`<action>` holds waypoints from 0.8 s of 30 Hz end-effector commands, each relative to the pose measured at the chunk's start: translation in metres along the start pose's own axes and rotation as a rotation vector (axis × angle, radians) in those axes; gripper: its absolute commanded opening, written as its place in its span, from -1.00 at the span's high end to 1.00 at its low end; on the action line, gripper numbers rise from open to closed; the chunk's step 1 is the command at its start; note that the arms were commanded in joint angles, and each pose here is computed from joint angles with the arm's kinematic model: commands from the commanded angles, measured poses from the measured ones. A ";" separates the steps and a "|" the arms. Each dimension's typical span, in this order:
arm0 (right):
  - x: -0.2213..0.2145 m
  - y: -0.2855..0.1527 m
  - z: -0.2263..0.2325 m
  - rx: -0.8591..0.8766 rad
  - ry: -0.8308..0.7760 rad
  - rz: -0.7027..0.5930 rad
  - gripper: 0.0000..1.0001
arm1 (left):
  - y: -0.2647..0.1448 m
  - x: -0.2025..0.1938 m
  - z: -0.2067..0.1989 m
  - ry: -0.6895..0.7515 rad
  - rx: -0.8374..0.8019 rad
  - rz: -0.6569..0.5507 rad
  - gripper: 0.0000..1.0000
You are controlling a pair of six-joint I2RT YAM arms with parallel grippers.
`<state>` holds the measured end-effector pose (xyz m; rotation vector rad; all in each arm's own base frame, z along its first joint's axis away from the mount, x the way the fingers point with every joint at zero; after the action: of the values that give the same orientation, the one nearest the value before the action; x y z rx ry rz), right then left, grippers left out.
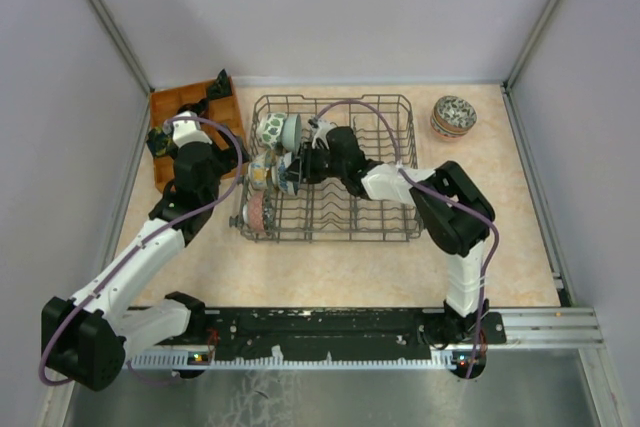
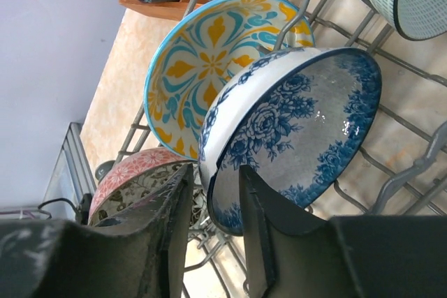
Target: Unload the bowls from the dish rack
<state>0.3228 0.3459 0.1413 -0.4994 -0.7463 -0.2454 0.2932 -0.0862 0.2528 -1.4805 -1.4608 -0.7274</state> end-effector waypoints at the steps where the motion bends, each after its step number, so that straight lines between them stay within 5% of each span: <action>1: 0.023 0.010 0.021 0.096 -0.039 -0.072 0.41 | -0.001 0.005 -0.003 -0.016 -0.012 -0.027 -0.99; 12: 0.032 0.005 0.029 0.113 -0.064 -0.109 0.99 | -0.001 0.007 -0.003 -0.016 -0.010 -0.034 -0.99; 24: 0.071 -0.027 0.066 0.162 -0.172 -0.223 1.00 | -0.004 0.009 0.000 -0.014 0.003 -0.043 -0.99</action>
<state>0.3246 0.3509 0.1534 -0.4581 -0.7807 -0.2486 0.2936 -0.0849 0.2541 -1.4689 -1.4737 -0.7261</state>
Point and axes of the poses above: each gripper's point midway between its finger pads, its own y axis out along the fingers, its own z axis along the line the jaws close on, x = y × z, the point moved 7 cm from there along -y, back along the fingers, and after that the axes turned 5 degrees about -y, right-handed, at the moved point
